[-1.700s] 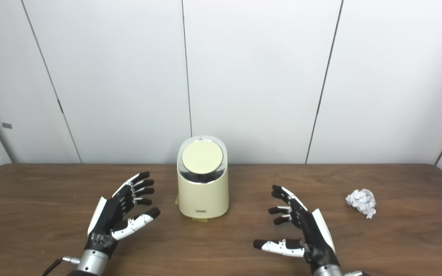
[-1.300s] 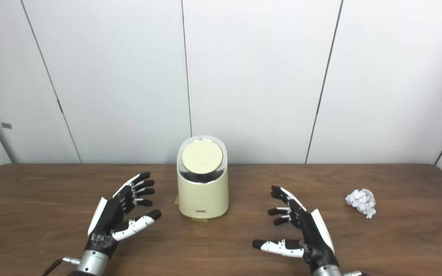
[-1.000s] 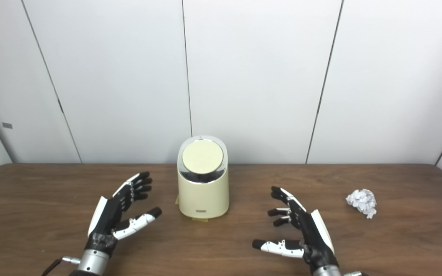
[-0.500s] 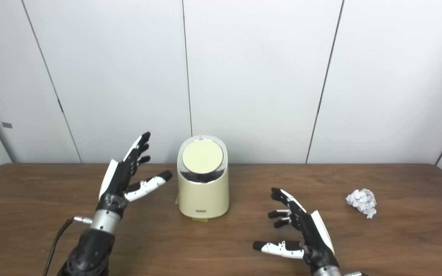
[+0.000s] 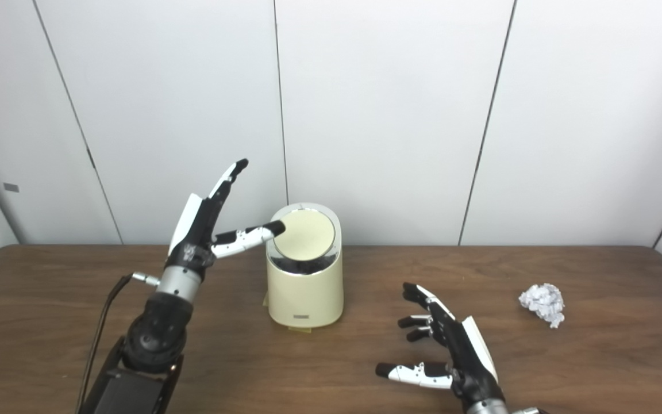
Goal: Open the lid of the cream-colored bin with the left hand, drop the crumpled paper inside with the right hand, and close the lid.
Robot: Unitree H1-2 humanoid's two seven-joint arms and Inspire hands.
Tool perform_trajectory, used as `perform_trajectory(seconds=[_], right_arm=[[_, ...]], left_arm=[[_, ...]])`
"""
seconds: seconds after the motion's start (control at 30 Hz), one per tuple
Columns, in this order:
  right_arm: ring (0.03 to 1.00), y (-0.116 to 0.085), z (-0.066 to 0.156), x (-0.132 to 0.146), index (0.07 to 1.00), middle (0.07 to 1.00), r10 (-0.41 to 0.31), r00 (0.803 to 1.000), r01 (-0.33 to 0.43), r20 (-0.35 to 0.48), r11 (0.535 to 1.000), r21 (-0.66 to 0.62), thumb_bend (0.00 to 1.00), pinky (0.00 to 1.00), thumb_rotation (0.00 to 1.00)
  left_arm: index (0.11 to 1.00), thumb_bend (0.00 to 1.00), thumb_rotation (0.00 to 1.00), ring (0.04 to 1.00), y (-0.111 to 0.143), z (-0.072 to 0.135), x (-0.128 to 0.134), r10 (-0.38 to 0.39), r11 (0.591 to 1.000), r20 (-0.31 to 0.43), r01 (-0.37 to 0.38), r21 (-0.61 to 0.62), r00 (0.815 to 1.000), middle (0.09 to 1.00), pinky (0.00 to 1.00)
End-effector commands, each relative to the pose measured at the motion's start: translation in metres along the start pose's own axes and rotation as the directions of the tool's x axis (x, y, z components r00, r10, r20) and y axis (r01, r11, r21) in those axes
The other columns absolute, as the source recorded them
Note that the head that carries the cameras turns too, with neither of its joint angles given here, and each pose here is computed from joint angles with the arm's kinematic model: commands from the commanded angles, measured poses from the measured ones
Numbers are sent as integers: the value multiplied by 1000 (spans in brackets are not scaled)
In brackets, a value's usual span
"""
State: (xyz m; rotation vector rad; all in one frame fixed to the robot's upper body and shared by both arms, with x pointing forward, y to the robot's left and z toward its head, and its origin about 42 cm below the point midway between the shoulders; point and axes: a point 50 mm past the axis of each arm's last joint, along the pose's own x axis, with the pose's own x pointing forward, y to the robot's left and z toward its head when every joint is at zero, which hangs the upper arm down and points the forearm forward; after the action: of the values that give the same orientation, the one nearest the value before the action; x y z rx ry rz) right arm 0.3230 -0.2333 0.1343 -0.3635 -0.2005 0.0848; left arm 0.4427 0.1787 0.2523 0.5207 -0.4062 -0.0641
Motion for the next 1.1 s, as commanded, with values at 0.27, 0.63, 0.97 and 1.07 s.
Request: perform_trajectory(seconds=[0.27, 0.63, 0.97, 1.07], right_arm=[[664, -1, 20, 15, 863, 856, -13, 994, 15, 106, 1000, -15, 815, 559, 176], [660, 2, 22, 15, 862, 856, -19, 993, 20, 112, 1000, -9, 809, 559, 170], [659, 5, 26, 15, 861, 859, -21, 994, 23, 112, 1000, -11, 809, 566, 181], [665, 5, 27, 15, 865, 861, -20, 994, 21, 109, 1000, -11, 804, 571, 175]], left_arm=[[1000, 959, 421, 989, 12, 31, 36, 10, 986, 55, -19, 166, 998, 1000, 796], [1000, 951, 345, 981, 7, 29, 49, -23, 947, 66, 1, 321, 998, 1000, 798], [1000, 962, 286, 996, -6, 25, 53, -55, 910, 76, 19, 414, 996, 1000, 873], [1000, 963, 281, 995, -8, 24, 52, -71, 889, 69, 32, 456, 995, 1000, 877]])
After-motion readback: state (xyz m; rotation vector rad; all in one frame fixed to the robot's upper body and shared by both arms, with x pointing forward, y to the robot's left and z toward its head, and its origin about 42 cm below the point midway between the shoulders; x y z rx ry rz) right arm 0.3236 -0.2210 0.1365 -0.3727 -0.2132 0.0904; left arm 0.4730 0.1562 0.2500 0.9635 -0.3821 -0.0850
